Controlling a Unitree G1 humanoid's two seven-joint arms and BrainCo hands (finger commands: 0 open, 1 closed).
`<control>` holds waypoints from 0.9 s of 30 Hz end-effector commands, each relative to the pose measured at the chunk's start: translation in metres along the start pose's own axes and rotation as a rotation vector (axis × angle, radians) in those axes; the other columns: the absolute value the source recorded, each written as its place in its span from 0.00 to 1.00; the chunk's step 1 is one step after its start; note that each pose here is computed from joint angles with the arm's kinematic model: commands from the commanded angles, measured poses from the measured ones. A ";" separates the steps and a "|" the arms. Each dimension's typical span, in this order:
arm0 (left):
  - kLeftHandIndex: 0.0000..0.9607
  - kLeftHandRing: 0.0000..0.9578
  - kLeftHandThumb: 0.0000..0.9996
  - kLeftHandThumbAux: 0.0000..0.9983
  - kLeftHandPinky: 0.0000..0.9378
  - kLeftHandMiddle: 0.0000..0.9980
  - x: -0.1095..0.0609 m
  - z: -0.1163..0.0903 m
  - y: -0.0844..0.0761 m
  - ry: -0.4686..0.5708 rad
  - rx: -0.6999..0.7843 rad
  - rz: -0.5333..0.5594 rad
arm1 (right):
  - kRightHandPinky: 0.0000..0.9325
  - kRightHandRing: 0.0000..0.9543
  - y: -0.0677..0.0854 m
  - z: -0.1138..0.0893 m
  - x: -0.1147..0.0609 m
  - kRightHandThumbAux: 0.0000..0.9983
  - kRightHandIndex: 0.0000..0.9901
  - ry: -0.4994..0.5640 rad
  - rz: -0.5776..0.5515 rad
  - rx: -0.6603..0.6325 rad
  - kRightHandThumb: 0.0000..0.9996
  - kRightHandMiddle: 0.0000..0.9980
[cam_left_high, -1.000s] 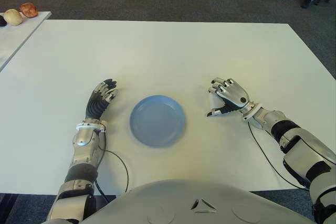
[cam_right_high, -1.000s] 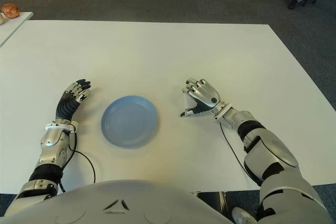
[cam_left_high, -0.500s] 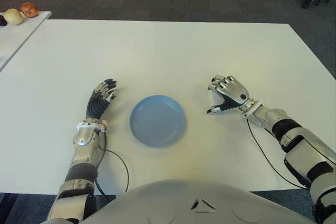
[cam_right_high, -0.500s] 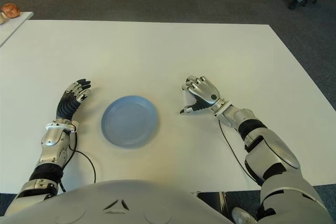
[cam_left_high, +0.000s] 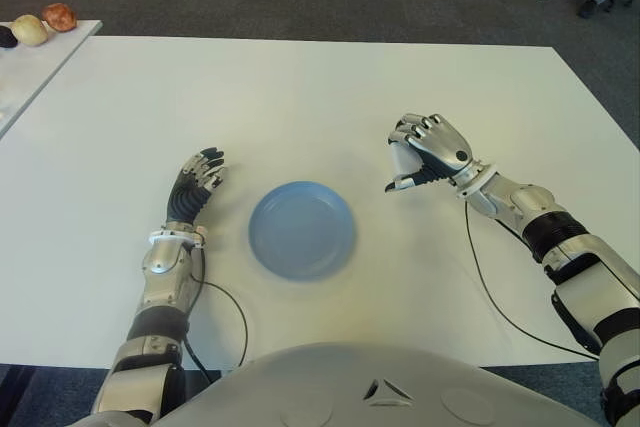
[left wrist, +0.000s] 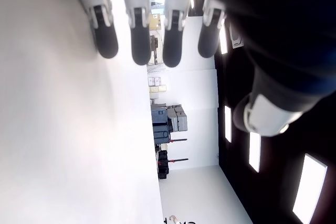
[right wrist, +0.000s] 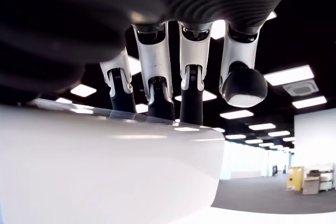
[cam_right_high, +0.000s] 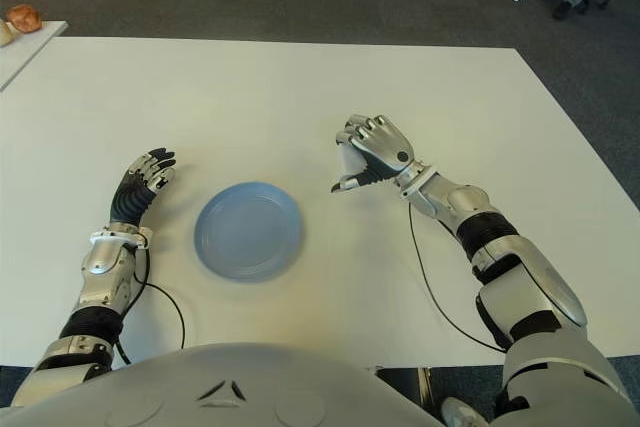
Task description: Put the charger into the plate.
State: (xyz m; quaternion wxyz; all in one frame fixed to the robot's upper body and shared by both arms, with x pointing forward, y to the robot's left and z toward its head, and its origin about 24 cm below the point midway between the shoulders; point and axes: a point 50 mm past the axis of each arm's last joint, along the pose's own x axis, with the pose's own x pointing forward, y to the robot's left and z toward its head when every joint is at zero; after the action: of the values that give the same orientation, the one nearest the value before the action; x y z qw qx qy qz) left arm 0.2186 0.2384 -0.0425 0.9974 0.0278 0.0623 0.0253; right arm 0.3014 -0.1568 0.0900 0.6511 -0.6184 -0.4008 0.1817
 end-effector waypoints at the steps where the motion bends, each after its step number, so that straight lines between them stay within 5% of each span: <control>1: 0.21 0.22 0.00 0.60 0.23 0.22 -0.030 -0.047 -0.017 0.247 -0.047 -0.008 | 0.93 0.91 0.000 0.009 0.006 0.72 0.44 0.001 0.003 0.057 0.70 0.88; 7: 0.20 0.22 0.00 0.60 0.22 0.22 -0.029 -0.047 -0.019 0.252 -0.039 -0.004 | 0.93 0.91 -0.003 0.027 0.025 0.72 0.44 -0.051 -0.012 0.083 0.70 0.87; 27: 0.21 0.22 0.00 0.59 0.24 0.22 -0.027 -0.047 -0.024 0.252 -0.054 -0.005 | 0.94 0.91 0.008 0.053 0.035 0.72 0.44 -0.084 0.008 0.155 0.70 0.87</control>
State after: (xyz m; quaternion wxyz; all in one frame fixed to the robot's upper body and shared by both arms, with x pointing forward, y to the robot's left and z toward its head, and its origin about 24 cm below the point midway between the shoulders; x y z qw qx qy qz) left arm 0.2225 0.2358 -0.0424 0.9969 0.0334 0.0623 0.0355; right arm 0.2862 -0.0966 0.0904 0.6785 -0.5573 -0.4162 0.2362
